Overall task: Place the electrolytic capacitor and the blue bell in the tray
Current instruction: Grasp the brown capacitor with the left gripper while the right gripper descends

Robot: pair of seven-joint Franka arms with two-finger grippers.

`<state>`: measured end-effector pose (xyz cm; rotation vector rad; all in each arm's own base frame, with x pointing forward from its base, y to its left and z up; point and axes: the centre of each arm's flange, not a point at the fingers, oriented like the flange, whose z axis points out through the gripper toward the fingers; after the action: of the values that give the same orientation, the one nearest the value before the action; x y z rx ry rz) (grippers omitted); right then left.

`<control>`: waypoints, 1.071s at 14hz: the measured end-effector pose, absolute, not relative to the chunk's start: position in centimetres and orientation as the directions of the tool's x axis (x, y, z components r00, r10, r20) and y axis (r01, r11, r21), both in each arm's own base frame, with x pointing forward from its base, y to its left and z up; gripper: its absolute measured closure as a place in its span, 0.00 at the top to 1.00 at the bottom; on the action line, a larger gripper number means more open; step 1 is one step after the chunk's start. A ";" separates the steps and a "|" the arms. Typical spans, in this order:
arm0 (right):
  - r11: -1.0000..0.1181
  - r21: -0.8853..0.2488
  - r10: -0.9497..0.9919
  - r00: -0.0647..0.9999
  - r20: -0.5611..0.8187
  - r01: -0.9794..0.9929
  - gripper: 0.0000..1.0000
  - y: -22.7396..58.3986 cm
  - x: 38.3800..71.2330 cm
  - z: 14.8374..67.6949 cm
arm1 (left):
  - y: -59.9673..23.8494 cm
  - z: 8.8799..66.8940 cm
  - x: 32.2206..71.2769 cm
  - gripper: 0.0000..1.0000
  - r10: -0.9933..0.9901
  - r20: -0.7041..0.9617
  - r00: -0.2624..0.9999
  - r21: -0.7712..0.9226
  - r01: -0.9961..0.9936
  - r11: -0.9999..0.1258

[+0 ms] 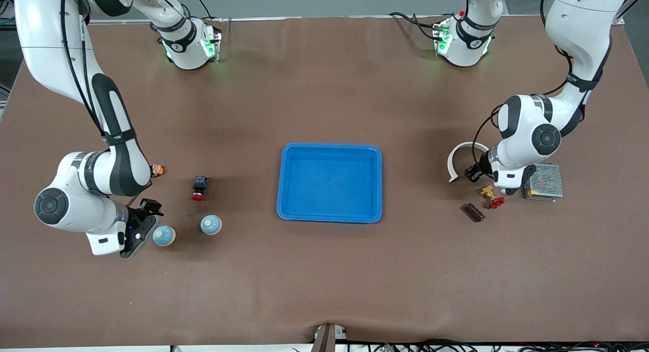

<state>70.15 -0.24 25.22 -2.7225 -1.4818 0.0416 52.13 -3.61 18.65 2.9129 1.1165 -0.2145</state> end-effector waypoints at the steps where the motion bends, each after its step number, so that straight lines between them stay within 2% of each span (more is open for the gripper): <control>1: -0.540 -0.044 0.841 0.541 0.000 0.840 1.00 -0.2 70.2 25.0 | -3.6 18.7 52.1 0.35 0.664 -0.133 0.736 -0.035 0.666 -0.745; 6: -0.510 -0.020 0.860 0.510 0.013 0.860 1.00 -0.1 69.5 22.5 | -3.7 19.6 52.9 0.34 0.664 -0.119 0.739 -0.022 0.666 -0.745; 9: -0.496 -0.015 0.868 0.496 0.015 0.868 1.00 -0.2 69.4 21.7 | -5.1 23.1 54.7 0.34 0.646 -0.117 0.754 -0.023 0.648 -0.761; 15: -0.467 -0.021 0.884 0.467 0.013 0.884 1.00 -0.1 69.3 20.7 | -17.4 31.7 56.6 0.34 0.636 -0.122 0.762 0.001 0.641 -0.767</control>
<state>69.28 -0.10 20.68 -2.6696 -1.6089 -0.0009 56.61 -17.37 31.69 2.9088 1.0550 -0.1779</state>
